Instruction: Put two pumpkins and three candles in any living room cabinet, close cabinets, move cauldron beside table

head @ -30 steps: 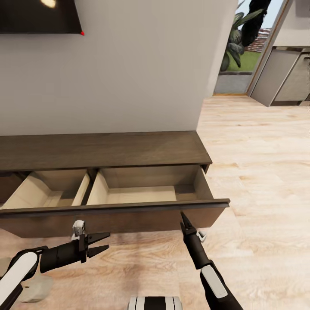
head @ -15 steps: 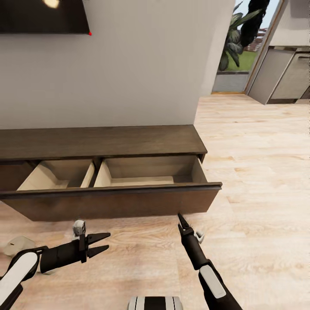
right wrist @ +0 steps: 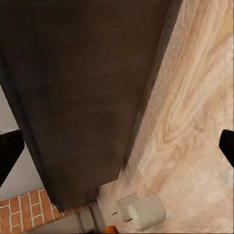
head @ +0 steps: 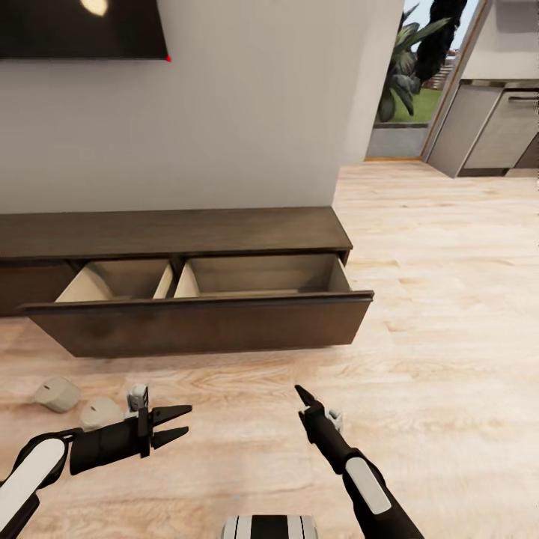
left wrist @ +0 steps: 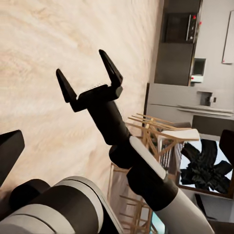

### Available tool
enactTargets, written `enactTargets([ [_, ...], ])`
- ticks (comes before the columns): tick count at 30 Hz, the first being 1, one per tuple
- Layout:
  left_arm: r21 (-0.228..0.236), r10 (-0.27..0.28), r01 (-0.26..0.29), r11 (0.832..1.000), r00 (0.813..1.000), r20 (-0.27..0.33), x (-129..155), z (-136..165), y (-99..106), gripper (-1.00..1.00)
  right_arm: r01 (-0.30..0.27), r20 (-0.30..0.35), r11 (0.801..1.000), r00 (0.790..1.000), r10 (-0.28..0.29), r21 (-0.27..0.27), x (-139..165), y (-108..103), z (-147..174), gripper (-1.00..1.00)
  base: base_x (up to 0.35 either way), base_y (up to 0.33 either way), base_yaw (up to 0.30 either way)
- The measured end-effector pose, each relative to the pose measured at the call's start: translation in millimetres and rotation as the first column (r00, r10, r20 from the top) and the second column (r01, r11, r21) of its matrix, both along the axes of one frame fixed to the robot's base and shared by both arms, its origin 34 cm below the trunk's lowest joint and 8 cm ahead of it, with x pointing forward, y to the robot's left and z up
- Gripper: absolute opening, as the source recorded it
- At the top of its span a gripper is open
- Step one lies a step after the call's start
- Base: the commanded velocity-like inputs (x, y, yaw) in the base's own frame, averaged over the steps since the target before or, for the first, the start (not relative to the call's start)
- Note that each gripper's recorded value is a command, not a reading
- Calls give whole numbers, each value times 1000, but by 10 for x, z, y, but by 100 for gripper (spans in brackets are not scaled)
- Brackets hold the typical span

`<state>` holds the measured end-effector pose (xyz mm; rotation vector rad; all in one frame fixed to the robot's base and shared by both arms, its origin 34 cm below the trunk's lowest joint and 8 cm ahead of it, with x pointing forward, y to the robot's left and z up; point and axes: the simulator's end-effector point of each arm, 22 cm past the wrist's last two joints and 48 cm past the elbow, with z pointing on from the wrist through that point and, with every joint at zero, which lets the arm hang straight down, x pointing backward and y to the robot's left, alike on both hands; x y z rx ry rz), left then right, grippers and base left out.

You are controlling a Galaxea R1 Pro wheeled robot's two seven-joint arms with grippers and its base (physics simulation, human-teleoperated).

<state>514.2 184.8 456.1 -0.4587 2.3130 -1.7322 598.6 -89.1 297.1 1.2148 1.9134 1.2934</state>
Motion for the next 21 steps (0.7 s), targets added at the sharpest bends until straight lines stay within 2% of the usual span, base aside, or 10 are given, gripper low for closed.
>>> enactTargets([
  [3, 18, -3, 3, 1000, 1000, -5, -9, -40, 10, 100, -32, -89, 999, 996, 30, -22, -127, 25, -185, 100, -67, 0, 0],
  [6, 65, 0, 1, 998, 1000, -15, -10, -135, 72, 100, -41, -144, 998, 989, 34, -43, -231, -13, -312, 100, -22, 0, 0],
  [8, 119, 7, -4, 993, 1000, -28, -8, -225, 140, 100, -60, -168, 997, 984, 52, -40, -286, -7, -338, 100, -6, 0, 0],
  [10, 175, 12, -5, 985, 999, -41, -16, -306, 201, 100, -99, -185, 995, 978, 94, -18, -346, 34, -322, 100, -2, 0, 0],
  [11, 205, 13, -3, 979, 999, -49, -26, -352, 230, 100, -111, -193, 994, 976, 105, -20, -373, -18, -333, 100, 0, 0, 0],
  [13, 235, 12, 1, 972, 998, -56, -41, -386, 253, 100, -118, -203, 992, 973, 109, -32, -438, -126, -361, 100, 0, 0, 0],
  [14, 258, 12, 4, 966, 998, -62, -53, -419, 274, 100, -121, -233, 992, 966, 110, -37, -647, -195, -463, 100, 0, 0, 0],
  [15, 266, 12, 4, 964, 998, -62, -55, -419, 283, 100, -121, -243, 992, 964, 109, -36, -730, -213, -488, 100, 0, 0, 0],
  [17, 314, 16, 9, 949, 997, -75, -76, -487, 339, 100, -120, -277, 992, 955, 105, -40, -996, -297, -589, 100, 0, 0, 0],
  [21, 392, 29, 12, 920, 995, -98, -112, -597, 461, 100, -118, -288, 992, 952, 100, -46, -1124, -360, -606, 100, 0, 0, 0],
])
